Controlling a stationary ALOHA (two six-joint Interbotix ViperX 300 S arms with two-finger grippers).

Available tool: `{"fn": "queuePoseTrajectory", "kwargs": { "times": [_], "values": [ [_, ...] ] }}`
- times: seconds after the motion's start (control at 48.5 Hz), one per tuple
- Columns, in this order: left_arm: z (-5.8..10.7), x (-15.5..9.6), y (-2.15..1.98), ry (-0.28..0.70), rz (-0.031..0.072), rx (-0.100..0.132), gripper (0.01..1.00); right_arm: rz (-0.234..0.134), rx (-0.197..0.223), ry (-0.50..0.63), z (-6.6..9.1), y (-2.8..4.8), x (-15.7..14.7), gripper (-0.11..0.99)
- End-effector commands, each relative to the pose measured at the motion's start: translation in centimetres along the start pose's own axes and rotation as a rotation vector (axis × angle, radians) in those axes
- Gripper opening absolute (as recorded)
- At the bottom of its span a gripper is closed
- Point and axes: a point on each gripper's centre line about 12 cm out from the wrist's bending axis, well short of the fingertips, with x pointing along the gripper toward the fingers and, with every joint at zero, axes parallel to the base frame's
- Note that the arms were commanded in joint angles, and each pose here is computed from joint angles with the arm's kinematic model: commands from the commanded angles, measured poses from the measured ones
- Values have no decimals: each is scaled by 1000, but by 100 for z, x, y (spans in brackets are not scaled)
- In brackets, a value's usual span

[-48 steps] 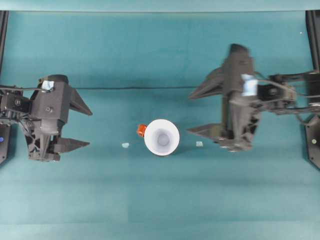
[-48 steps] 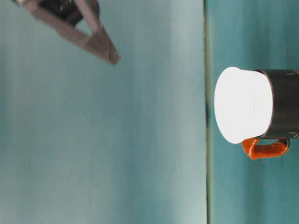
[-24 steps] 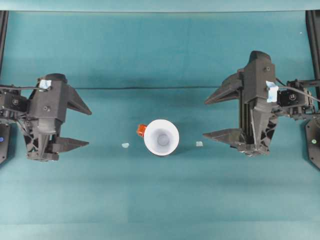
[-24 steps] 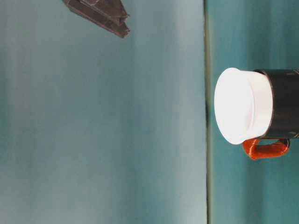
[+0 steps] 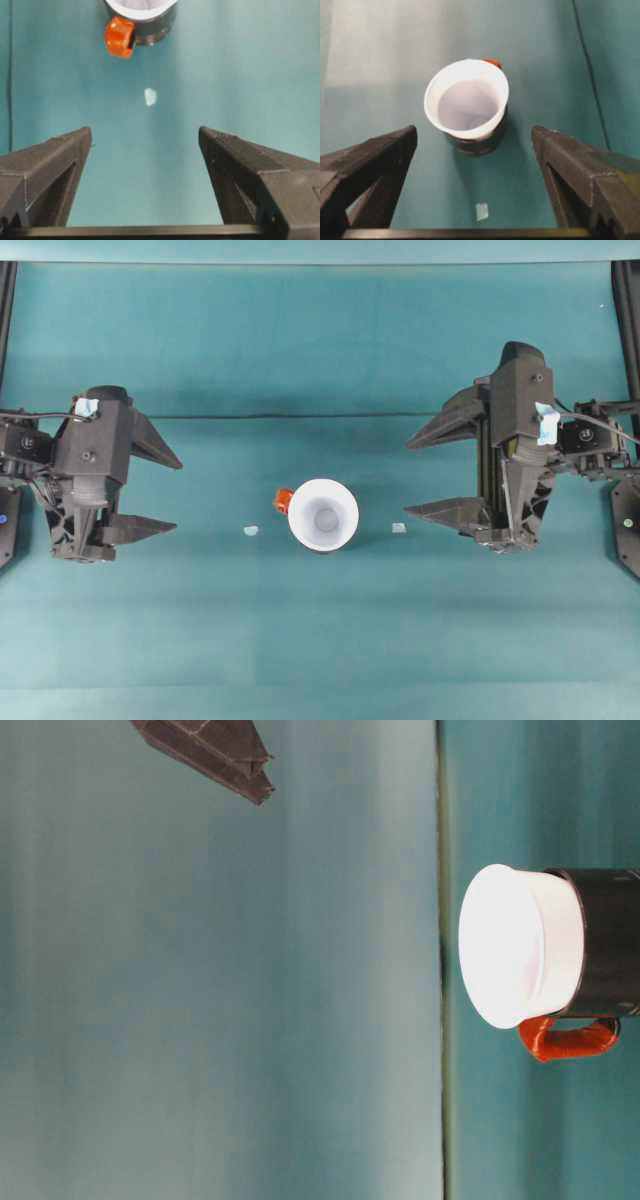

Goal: Put the paper cup into the moved red handle cup holder.

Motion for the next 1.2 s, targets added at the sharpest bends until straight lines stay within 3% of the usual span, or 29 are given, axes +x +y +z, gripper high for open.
{"fn": "queuePoseTrajectory", "kwargs": {
  "times": [0.0, 1.176],
  "values": [
    [56, -39, 0, -26, 1, 1, 944, 6, 1, -26, 57, 15, -38, 867],
    [55, -35, 0, -25, 1, 1, 943, 5, 1, -15, 14, 11, -28, 867]
  ]
}}
